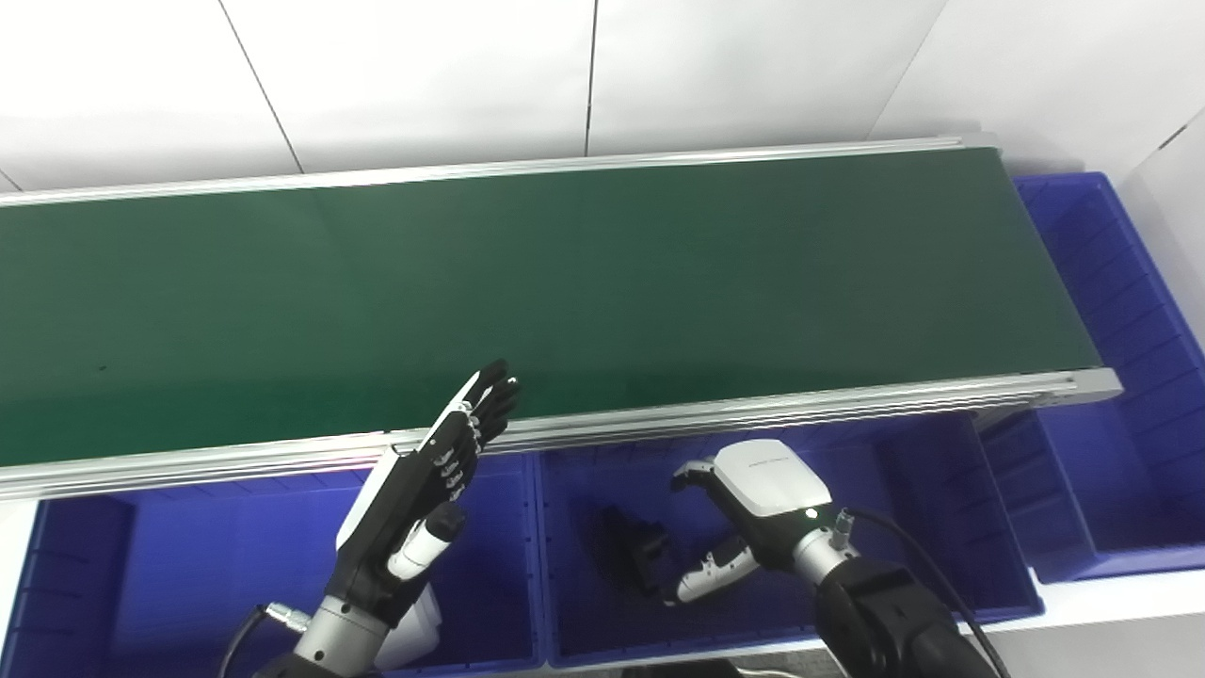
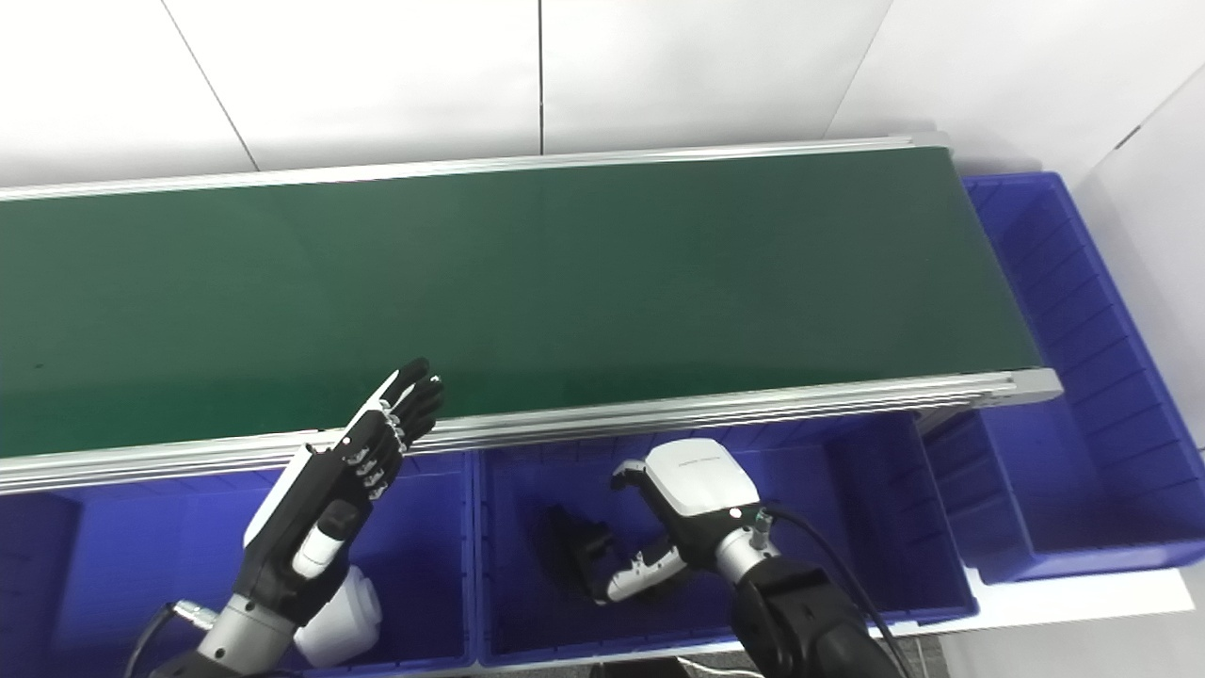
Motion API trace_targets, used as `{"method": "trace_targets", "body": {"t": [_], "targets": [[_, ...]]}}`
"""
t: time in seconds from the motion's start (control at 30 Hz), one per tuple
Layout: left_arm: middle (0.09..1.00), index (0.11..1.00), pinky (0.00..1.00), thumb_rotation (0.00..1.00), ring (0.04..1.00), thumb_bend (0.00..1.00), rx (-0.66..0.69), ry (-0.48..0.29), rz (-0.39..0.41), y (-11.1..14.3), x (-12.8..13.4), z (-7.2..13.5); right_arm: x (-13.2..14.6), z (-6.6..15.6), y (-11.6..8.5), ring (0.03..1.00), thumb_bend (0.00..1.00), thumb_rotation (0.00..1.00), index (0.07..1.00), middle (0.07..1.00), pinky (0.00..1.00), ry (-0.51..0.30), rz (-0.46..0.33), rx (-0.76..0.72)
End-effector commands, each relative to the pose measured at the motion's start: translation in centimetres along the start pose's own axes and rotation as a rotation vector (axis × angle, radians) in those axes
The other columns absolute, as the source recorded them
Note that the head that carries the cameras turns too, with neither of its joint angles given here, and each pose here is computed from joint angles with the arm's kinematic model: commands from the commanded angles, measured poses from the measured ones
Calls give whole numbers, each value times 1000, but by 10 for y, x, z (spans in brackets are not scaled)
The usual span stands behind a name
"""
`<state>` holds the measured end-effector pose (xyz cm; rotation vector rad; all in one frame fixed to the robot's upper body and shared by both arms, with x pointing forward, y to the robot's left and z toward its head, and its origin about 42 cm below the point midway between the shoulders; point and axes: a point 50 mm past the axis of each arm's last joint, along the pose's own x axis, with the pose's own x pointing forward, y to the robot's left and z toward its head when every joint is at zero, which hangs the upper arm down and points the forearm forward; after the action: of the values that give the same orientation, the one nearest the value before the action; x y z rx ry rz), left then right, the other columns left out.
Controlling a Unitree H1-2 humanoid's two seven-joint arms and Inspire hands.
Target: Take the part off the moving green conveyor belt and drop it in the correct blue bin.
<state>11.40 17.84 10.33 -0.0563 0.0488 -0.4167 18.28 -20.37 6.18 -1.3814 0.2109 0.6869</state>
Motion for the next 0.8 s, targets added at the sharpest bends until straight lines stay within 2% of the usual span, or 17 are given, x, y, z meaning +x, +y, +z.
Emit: {"method": "trace_targets", "body": {"t": [0.0, 0.17, 0.2, 0.27, 0.33, 0.43, 0.53, 0.67, 0.7, 0.77], "targets": [[950, 967, 964, 874, 964, 930, 8, -47, 0, -2, 0, 10, -2, 1, -8, 719, 982, 700, 758, 782, 651, 1, -37, 5], [953, 965, 970, 874, 966, 936, 5, -47, -3, -3, 0, 10, -6, 2, -13, 716, 972, 712, 763, 779, 649, -8, -37, 9], [952, 965, 972, 873, 967, 937, 4, -47, -3, -3, 1, 9, -7, 2, -14, 705, 972, 722, 753, 767, 624, -14, -43, 12], [952, 967, 971, 874, 967, 938, 2, -47, -3, -3, 1, 9, -11, 4, -19, 688, 966, 749, 743, 751, 586, -49, -83, 33], [951, 968, 969, 871, 967, 937, 1, -45, -4, -3, 1, 8, -20, 7, -26, 610, 944, 701, 684, 683, 490, -106, -160, 94], [950, 968, 970, 872, 967, 936, 2, -43, -4, -4, 1, 6, -35, 14, -38, 580, 915, 691, 665, 653, 468, -184, -249, 226], [948, 969, 970, 873, 966, 927, 5, -43, -4, -5, 1, 3, -50, 20, -47, 568, 885, 743, 664, 629, 487, -250, -289, 364], [954, 971, 979, 866, 972, 925, -5, -37, -6, -10, 3, -1, -66, 27, -52, 576, 895, 799, 661, 628, 500, -326, -289, 570], [951, 968, 975, 863, 970, 928, -7, -35, -6, -11, 3, -3, -70, 29, -53, 587, 894, 833, 664, 632, 515, -353, -287, 623], [949, 965, 970, 862, 966, 928, -6, -31, -4, -13, 4, -5, -74, 33, -55, 585, 881, 837, 665, 633, 511, -426, -290, 721]]}}
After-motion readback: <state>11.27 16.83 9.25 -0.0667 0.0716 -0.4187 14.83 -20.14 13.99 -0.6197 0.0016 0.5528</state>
